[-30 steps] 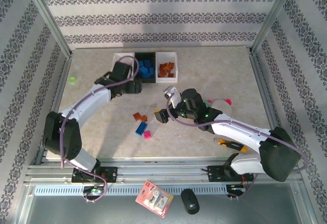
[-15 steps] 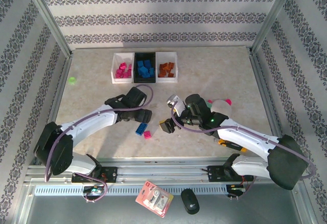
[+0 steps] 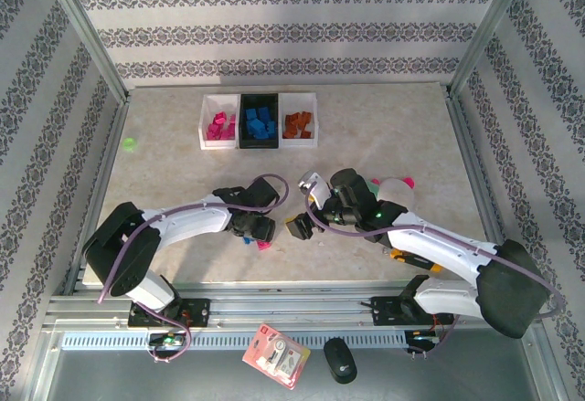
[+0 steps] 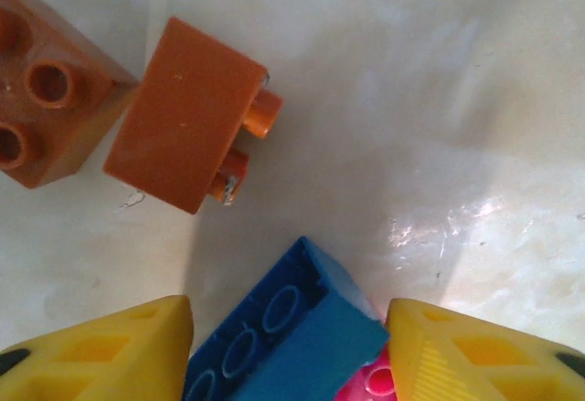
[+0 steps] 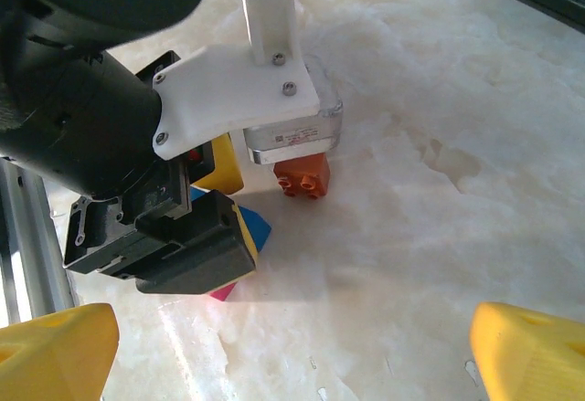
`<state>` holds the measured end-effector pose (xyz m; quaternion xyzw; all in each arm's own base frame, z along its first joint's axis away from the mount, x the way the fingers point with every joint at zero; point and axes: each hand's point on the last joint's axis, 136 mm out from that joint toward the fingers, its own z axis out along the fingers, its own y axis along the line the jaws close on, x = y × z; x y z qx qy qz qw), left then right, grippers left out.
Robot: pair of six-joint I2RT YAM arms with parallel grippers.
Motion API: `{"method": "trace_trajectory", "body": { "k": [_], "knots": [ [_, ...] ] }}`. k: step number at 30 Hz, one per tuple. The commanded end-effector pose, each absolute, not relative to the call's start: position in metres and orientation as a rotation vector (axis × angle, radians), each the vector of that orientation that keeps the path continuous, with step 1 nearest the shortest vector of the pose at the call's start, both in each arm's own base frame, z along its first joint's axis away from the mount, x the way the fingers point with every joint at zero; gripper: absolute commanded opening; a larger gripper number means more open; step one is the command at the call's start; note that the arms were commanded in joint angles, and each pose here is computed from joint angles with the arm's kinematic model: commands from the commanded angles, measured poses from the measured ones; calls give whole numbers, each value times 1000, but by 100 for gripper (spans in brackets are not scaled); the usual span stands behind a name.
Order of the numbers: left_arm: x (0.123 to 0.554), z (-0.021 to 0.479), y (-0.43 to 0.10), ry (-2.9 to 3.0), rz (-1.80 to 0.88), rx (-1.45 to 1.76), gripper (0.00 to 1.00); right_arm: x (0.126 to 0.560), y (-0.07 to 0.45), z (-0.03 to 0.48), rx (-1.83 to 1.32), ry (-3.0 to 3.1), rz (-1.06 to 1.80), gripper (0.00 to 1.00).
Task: Sort the legos into containers by color
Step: Pick up the lego from the middle-left of the table.
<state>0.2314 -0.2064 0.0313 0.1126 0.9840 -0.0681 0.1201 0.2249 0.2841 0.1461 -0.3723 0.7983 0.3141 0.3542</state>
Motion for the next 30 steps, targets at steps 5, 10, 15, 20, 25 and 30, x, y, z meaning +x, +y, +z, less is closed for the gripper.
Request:
{"method": "trace_trajectory", "body": {
  "k": [5,10,15,20,25,30],
  "knots": [
    [226,23,-196,2902,-103,314,47,220,291,148,-992,2046,845,98],
    [228,28,-194,2894,-93,304,40,221,291,146,-989,2050,841,98],
    [235,37,-189,2851,-50,258,31,221,294,147,-990,2049,859,98],
    [238,43,-187,2852,-19,239,27,221,295,151,-991,2039,858,98],
    [248,70,-185,2781,-16,228,21,221,295,157,-984,2020,862,98],
    [269,102,-179,2682,-17,199,20,226,300,168,-972,1986,867,98]
  ]
}}
